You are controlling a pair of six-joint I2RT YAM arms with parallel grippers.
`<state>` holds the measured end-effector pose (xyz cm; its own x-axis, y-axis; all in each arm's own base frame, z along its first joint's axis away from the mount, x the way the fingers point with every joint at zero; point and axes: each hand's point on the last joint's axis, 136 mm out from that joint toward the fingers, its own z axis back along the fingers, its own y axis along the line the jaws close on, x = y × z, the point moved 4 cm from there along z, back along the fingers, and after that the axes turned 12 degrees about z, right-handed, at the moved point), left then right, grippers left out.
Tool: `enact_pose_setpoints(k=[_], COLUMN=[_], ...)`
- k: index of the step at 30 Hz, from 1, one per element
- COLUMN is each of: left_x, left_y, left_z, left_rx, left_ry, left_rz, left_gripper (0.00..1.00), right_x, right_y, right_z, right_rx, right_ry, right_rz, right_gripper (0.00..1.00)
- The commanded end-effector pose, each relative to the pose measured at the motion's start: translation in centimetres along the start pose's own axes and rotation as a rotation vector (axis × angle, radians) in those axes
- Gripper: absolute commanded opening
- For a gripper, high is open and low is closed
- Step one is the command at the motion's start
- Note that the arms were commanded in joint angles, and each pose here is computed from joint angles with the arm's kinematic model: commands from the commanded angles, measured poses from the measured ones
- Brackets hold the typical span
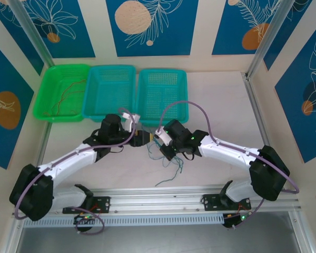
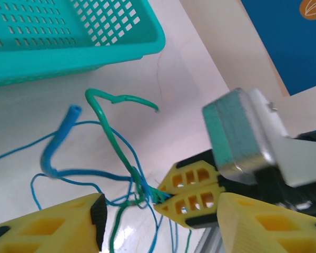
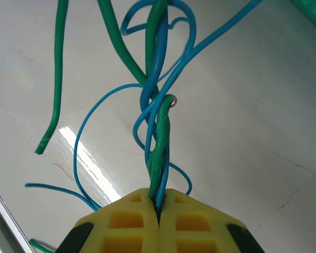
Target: Untangle the cables
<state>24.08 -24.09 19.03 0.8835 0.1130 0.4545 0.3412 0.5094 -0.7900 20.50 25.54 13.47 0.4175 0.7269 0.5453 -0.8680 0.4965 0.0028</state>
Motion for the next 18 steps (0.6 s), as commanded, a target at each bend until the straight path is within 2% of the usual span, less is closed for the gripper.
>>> enact_pose_setpoints(k=[1, 6, 7, 11, 13, 15, 18], left_x=[0.2, -0.4, -0.6, -0.8, -0.7, -0.5, -0.2], left_y=[0.1, 1.4, 1.4, 1.4, 1.3, 1.1, 0.2], left_z=[-1.0, -2.0, -2.0, -1.9, -1.6, -1.1, -0.6], left_rx=[-0.027, -0.011, -0.019, -0.032, -0.019, -0.015, -0.037], left_ry=[0.002, 0.026, 0.030, 0.030, 0.018, 0.005, -0.011], left_rz=[-0.058, -0.057, -0.059, -0.060, -0.068, -0.081, -0.100], left_gripper=[0.55, 0.54, 0.50, 0.16, 0.02, 0.00, 0.00], right_x=[1.6, 1.6, 1.6, 1.4, 1.0, 0.0, -1.8], right_y=[0.6, 0.3, 0.3, -0.1, -0.3, -0.7, -1.4], right_z=[0.6, 0.8, 0.8, 0.6, 0.2, -0.5, -1.8], right_rx=[0.021, -0.010, -0.016, -0.035, -0.048, -0.079, -0.141], right_ry=[-0.041, -0.034, -0.031, -0.015, 0.012, 0.070, 0.168], right_rz=[-0.010, -0.024, -0.027, -0.051, -0.066, -0.095, -0.146], right_gripper=[0.00, 0.00, 0.00, 0.00, 0.00, 0.03, 0.14])
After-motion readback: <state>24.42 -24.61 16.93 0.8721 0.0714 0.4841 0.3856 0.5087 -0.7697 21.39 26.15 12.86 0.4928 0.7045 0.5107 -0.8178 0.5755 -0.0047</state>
